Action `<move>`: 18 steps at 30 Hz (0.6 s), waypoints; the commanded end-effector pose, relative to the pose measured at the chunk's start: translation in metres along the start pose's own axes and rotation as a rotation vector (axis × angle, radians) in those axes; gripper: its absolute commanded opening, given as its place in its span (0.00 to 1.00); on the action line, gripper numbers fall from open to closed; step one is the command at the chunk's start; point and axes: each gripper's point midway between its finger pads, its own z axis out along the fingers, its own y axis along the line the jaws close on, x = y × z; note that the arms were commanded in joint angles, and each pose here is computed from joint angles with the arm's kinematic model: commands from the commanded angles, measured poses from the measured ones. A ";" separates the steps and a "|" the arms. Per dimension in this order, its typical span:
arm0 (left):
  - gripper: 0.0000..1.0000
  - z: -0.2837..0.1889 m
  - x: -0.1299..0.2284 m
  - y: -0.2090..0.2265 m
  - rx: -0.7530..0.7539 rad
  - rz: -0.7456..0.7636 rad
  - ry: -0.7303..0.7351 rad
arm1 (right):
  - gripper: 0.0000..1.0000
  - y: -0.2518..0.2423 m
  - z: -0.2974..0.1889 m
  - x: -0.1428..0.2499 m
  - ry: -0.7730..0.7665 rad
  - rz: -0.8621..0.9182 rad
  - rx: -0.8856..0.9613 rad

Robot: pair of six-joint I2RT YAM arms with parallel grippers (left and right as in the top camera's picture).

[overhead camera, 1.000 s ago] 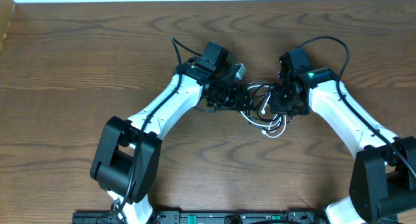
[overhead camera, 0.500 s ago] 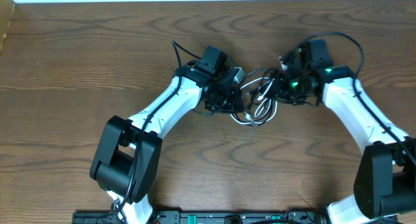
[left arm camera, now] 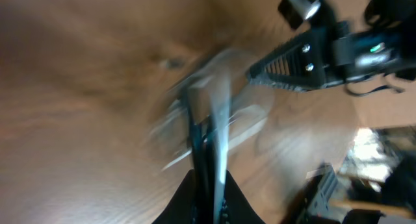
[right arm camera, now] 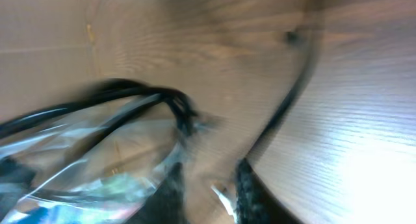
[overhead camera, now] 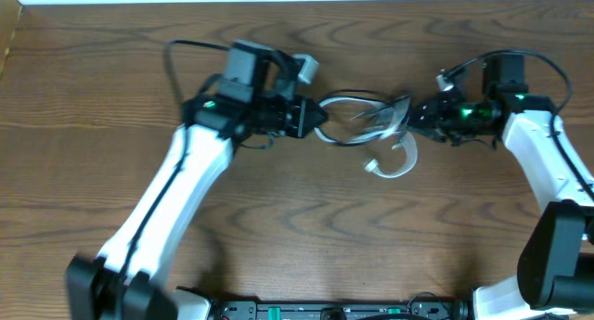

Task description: Untangle cables

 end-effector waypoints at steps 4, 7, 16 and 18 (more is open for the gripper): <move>0.07 -0.033 -0.007 -0.018 -0.009 0.057 -0.082 | 0.64 -0.013 -0.014 -0.011 -0.061 -0.031 0.098; 0.07 -0.033 -0.005 -0.023 0.022 0.035 -0.069 | 0.67 -0.010 -0.013 -0.011 -0.059 -0.040 0.085; 0.08 -0.032 -0.013 -0.023 0.024 0.017 -0.096 | 0.69 0.028 0.008 0.006 0.014 -0.190 -0.034; 0.07 -0.032 -0.013 -0.023 0.025 0.019 -0.098 | 0.69 0.036 0.020 0.014 0.038 -0.218 -0.036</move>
